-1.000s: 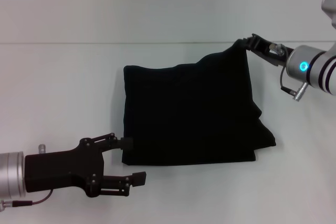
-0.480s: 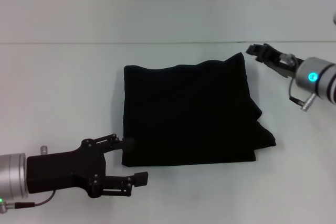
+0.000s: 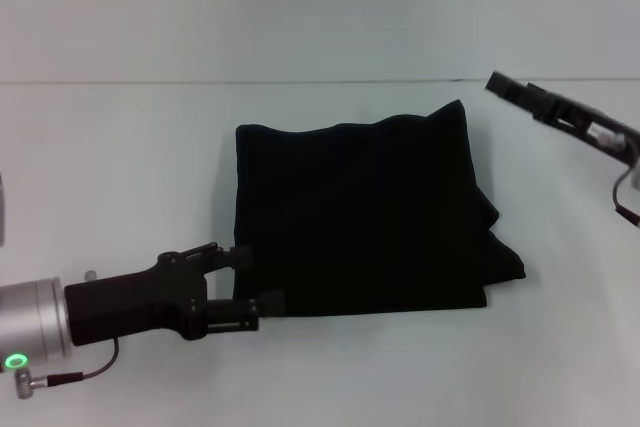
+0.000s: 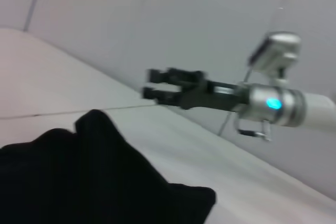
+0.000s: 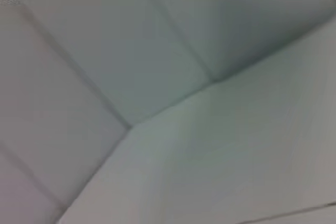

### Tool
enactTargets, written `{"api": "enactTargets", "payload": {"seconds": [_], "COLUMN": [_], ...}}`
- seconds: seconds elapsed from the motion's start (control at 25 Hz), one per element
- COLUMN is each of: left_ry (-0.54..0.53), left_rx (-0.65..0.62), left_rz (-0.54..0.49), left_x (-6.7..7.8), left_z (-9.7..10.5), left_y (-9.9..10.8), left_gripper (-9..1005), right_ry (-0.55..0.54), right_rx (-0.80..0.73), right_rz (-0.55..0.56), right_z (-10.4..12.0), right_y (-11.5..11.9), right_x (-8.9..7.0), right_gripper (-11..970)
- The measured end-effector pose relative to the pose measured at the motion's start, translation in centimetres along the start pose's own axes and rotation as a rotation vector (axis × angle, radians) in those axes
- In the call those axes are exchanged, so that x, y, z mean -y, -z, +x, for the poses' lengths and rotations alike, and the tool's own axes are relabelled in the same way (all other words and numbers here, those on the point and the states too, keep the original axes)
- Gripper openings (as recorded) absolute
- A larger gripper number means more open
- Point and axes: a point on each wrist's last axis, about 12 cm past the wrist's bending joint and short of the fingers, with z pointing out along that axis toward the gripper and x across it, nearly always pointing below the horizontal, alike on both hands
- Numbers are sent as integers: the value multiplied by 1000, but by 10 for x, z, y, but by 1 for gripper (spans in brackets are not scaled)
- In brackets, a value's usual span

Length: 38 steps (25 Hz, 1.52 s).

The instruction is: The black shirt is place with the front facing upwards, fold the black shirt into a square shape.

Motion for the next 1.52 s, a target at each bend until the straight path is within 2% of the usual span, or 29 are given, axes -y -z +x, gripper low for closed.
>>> {"api": "enactTargets", "payload": {"seconds": [0.2, 0.4, 0.56, 0.76, 0.96, 1.08, 1.24, 1.36, 1.44, 1.48, 1.52], "left_ry": [62, 94, 112, 125, 138, 156, 147, 93, 53, -15, -15], "left_rx": [41, 60, 68, 72, 73, 72, 61, 20, -2, -17, -17], "left_rz": [-30, -59, -61, -56, -55, -59, -80, -93, -97, -109, -109], "left_x": [-2, -3, -3, -3, -3, -5, -11, -16, -17, -18, -18], "left_z": [1, 4, 5, 4, 3, 2, -4, -8, -8, -7, -7], "left_y": [-2, -3, -4, -4, -5, -4, 2, 7, 8, 13, 13], "left_gripper": [951, 951, 950, 950, 950, 950, 951, 950, 950, 950, 950], "right_ry": [163, 260, 268, 276, 291, 349, 507, 600, 654, 672, 693], "right_rx": [-50, -140, -200, -231, -207, -136, -44, -49, -76, -89, -101], "right_rz": [-108, -139, -98, -58, -52, -88, -178, -227, -246, -250, -247], "right_z": [23, 50, 64, 71, 64, 52, 45, 56, 70, 79, 88], "right_y": [8, 2, 0, 2, 4, 15, 39, 59, 71, 76, 83], "right_x": [-11, -22, -19, -14, -11, -9, -10, -10, -9, -9, -8], "right_gripper": [890, 942, 942, 943, 944, 944, 942, 942, 942, 942, 942]}}
